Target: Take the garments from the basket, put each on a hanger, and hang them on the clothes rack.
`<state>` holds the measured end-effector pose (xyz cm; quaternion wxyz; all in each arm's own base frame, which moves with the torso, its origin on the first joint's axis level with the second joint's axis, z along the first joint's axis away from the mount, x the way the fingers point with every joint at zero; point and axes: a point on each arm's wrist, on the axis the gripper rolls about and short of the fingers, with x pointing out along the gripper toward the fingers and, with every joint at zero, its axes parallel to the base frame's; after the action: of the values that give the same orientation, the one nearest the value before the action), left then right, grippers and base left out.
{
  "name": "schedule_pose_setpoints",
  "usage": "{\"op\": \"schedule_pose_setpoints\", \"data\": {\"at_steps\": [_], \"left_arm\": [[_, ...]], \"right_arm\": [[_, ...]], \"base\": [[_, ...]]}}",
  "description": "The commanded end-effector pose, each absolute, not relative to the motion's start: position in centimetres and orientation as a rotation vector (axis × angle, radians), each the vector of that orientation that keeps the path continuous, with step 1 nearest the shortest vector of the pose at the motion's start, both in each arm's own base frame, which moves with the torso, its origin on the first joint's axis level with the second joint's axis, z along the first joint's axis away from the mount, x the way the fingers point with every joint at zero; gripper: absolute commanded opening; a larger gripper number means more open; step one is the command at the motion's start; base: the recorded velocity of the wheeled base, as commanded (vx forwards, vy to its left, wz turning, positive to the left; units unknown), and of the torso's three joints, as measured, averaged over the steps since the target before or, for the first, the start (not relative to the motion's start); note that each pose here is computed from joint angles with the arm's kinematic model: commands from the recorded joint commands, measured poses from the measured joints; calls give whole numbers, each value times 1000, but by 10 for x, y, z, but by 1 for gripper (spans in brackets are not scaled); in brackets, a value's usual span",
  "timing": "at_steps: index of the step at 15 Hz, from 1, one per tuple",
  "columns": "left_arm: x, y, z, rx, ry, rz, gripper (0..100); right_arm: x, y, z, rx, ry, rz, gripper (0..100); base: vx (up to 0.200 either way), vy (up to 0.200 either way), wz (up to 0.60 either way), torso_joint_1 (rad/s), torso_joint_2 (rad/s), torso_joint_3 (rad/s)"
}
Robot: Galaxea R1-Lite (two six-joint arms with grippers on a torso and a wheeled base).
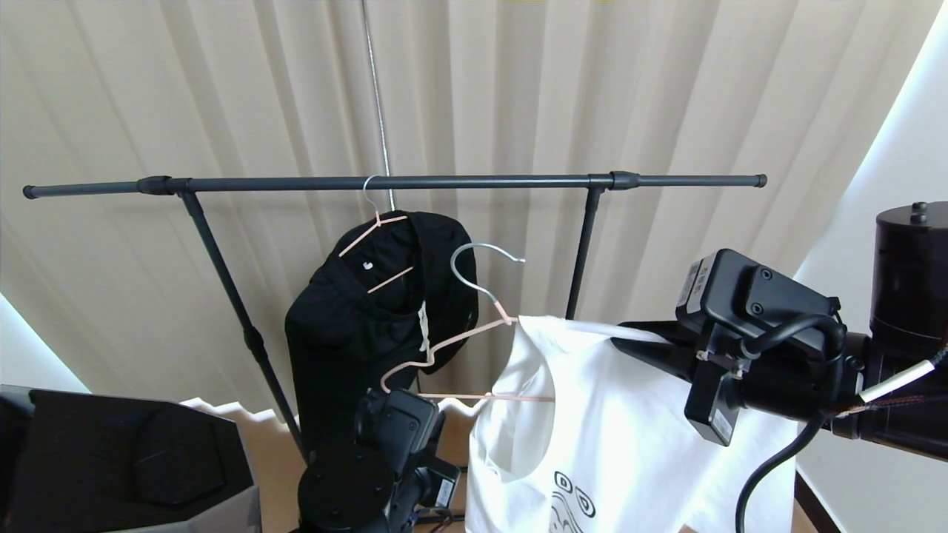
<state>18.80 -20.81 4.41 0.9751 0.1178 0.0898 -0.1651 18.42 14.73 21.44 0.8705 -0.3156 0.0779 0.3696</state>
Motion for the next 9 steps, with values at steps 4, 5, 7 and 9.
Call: {"op": "schedule_pose_setpoints", "data": {"at_steps": [4,5,7,9], "left_arm": [[179,-196,69,151,135,-336,100],[178,-194,68,134,145,-328,100],[177,-190,66,112,162,-322,100],[175,-190,67,82,167,-324,100]], "right_arm": [[197,152,219,-647,163,751,0],[198,152,220,-634,163,747,0],[199,153,222,-628,158,742,0],[202,155,221,-615,172,727,0]], "base": [[0,0,0,0,0,0],[0,0,0,0,0,0],[0,0,0,0,0,0],[0,0,0,0,0,0]]}}
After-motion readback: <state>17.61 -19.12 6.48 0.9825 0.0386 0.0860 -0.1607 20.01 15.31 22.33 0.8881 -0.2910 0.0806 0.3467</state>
